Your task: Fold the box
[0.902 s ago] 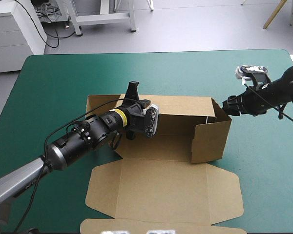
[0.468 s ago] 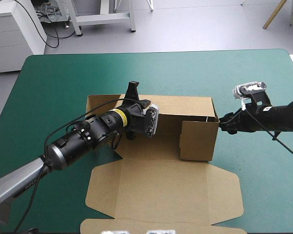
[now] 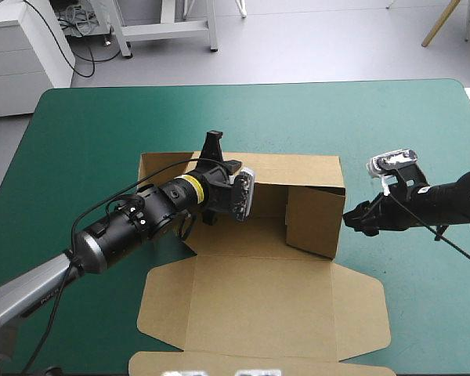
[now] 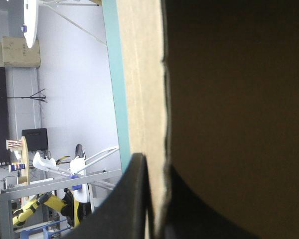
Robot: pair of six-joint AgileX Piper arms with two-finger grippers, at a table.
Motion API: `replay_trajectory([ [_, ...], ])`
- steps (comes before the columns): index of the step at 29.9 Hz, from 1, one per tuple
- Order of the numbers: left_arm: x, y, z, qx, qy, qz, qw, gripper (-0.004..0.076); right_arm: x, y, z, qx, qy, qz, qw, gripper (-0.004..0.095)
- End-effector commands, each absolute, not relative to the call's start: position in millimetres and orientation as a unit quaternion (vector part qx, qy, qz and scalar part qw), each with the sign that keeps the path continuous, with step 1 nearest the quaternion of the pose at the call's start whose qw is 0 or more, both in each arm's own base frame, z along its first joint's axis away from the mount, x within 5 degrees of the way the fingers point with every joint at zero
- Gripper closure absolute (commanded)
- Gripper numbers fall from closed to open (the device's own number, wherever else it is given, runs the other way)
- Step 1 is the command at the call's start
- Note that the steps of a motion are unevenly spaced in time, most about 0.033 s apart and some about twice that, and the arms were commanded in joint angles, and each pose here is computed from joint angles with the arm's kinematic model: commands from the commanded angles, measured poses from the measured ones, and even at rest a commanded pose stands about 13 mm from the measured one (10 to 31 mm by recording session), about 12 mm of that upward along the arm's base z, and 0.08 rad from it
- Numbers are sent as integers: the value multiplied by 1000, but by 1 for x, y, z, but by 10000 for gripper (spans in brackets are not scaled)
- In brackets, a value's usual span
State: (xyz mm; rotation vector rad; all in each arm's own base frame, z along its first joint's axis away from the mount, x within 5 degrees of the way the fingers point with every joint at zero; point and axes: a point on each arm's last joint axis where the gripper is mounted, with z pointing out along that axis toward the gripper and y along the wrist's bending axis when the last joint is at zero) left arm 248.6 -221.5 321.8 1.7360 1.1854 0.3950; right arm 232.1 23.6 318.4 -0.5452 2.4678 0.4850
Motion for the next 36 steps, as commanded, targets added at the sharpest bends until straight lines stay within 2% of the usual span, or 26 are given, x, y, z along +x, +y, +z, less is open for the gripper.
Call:
replay_trajectory([
  [1,244,-215,317,715,521,152,441,734,227,27,333,-210,909,199,299,290],
  [6,244,-216,319,713,518,152,448,734,226,42,334,-233,900,209,303,291],
  [11,244,-216,319,713,518,152,448,734,230,66,338,-262,878,203,344,291],
  [17,244,-215,318,708,526,147,448,734,234,88,342,-296,856,159,394,314],
  [19,244,-215,318,708,527,147,446,734,234,91,341,-302,855,148,395,379],
  [21,244,-215,318,708,527,147,446,734,233,92,341,-306,855,140,394,488],
  [26,244,-215,318,708,528,146,446,734,231,93,340,-307,857,152,384,747],
  [30,244,-215,318,707,530,144,446,734,230,94,340,-305,858,161,380,901],
  [33,243,-215,318,691,550,130,451,717,230,94,340,-305,858,161,380,926],
  [36,243,-215,324,681,556,125,459,602,230,94,340,-305,858,161,380,927],
])
